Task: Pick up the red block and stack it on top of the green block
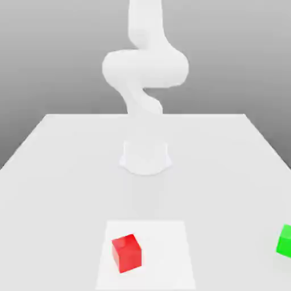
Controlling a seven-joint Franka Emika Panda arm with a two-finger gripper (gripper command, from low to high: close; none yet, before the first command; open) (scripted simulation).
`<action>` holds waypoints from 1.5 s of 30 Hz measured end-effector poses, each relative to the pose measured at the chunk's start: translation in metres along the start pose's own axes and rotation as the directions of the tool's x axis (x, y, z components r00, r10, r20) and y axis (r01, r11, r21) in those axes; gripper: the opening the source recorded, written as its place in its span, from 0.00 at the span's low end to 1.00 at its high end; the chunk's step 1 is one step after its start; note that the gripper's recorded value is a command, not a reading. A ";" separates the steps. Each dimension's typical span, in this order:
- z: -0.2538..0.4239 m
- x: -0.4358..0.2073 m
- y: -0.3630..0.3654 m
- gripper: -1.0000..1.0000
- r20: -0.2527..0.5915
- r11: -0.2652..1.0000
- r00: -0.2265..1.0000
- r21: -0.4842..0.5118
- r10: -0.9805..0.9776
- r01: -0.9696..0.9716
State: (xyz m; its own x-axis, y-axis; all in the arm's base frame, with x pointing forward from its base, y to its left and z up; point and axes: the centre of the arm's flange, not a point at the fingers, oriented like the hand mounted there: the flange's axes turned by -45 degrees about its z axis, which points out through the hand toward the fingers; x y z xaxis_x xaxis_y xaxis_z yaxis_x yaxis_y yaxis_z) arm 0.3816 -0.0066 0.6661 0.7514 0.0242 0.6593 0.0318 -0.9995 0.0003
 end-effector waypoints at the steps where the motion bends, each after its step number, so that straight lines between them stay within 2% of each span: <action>1: 0.024 -0.003 0.003 0.50 0.034 1.000 0.999 0.009 -0.017 0.016; 6: 0.132 -0.033 0.012 0.50 0.190 0.994 0.977 0.056 -0.098 0.089; 12: 0.244 -0.098 0.019 0.50 0.360 0.979 0.912 0.120 -0.199 0.166; 22: 0.369 -0.252 0.034 0.50 0.596 0.933 0.719 0.234 -0.359 0.272; 27: 0.412 -0.296 0.035 0.50 0.611 0.928 0.698 0.245 -0.373 0.281; 28: 0.420 -0.303 0.035 0.00 0.611 0.928 0.698 0.245 -0.373 0.281; 35: 0.421 -0.305 0.035 0.00 0.612 0.928 0.697 0.246 -0.373 0.280; 40: 0.384 -0.272 0.035 0.00 0.612 0.928 0.697 0.247 -0.373 0.280; 45: 0.384 -0.242 -0.070 0.00 0.585 0.882 0.660 0.311 -0.472 0.355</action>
State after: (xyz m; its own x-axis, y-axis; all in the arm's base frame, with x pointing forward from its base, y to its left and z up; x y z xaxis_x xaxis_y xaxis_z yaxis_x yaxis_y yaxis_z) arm 0.4508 0.0651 0.2180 0.8663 0.4995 -0.0043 0.4995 -0.8663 0.0003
